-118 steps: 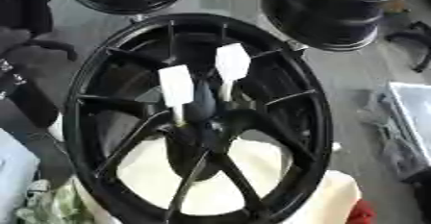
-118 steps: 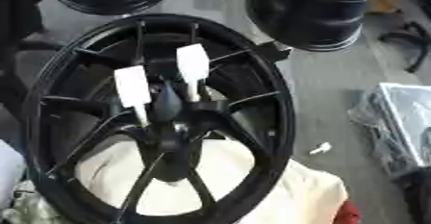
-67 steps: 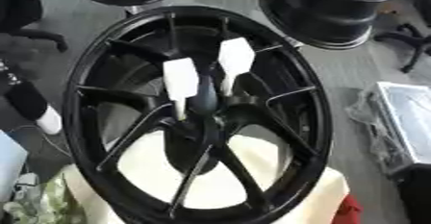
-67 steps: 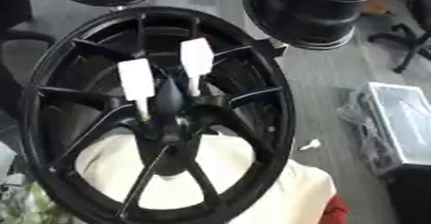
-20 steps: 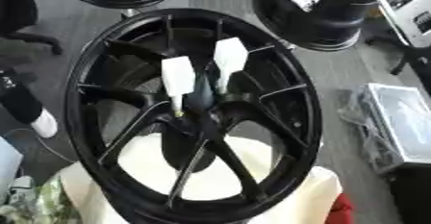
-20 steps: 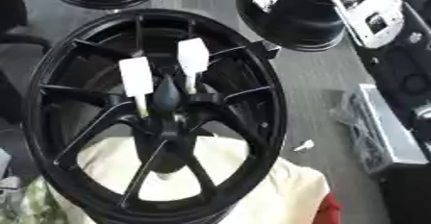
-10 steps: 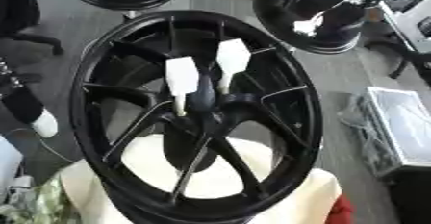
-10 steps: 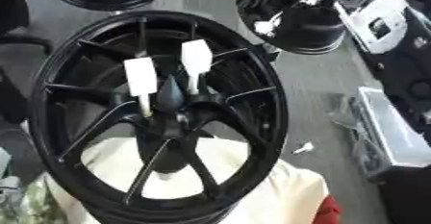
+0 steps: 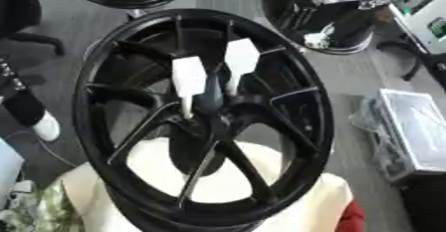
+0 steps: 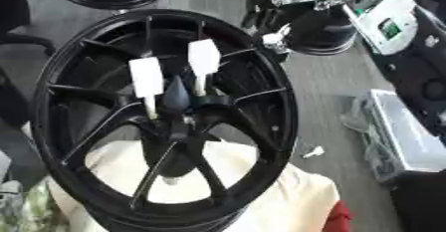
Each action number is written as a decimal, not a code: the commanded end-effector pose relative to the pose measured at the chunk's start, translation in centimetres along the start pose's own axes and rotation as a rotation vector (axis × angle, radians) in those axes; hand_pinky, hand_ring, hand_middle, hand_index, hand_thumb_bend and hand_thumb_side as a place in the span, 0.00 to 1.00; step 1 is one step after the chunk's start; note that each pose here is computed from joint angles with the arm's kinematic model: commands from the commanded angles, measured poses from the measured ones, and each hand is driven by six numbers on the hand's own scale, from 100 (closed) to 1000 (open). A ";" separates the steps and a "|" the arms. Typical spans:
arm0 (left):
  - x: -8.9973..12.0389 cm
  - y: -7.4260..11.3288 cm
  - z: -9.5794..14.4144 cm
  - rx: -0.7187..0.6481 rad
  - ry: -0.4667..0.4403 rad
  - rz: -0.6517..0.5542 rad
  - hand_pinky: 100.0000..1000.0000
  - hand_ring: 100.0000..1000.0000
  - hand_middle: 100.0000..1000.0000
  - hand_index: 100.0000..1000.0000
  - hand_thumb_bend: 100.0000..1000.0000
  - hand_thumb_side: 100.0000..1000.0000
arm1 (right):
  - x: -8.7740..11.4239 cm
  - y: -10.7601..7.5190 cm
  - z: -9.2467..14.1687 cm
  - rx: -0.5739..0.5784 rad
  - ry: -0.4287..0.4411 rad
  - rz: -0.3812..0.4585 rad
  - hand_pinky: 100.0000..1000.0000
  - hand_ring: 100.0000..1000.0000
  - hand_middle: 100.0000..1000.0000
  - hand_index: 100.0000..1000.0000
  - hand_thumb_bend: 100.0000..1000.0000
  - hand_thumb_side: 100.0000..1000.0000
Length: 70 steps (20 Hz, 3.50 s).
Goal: Pull the pin out of the wheel hub.
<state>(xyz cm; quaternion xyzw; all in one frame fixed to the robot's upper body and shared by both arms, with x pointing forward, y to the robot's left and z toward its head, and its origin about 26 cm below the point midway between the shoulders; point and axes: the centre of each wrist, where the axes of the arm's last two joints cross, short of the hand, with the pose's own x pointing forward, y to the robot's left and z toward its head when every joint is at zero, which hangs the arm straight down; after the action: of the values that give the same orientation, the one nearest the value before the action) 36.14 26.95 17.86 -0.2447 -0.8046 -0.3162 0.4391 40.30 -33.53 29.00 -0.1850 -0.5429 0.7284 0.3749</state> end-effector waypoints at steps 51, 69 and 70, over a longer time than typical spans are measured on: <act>2.6 0.6 2.9 -0.087 0.022 -0.105 0.83 0.90 0.84 0.86 0.00 0.72 | 3.5 -2.9 -1.5 -0.036 -0.090 0.160 0.78 0.76 0.74 0.83 0.40 0.51; 2.2 0.5 3.2 -0.081 0.050 -0.106 0.83 0.91 0.84 0.86 0.00 0.74 | 3.9 -2.1 -1.4 -0.065 -0.097 0.108 0.76 0.74 0.72 0.83 0.40 0.43; 2.1 0.5 3.2 -0.081 0.050 -0.107 0.83 0.91 0.84 0.86 0.01 0.74 | 3.9 -2.1 -1.4 -0.065 -0.097 0.103 0.76 0.74 0.72 0.83 0.40 0.43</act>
<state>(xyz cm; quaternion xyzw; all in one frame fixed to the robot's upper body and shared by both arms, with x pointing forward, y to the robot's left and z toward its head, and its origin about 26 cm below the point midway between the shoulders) 33.74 29.57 17.64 -0.2210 -0.7898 -0.3673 0.4386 40.05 -28.70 29.33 -0.1701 -0.5719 0.7398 0.3109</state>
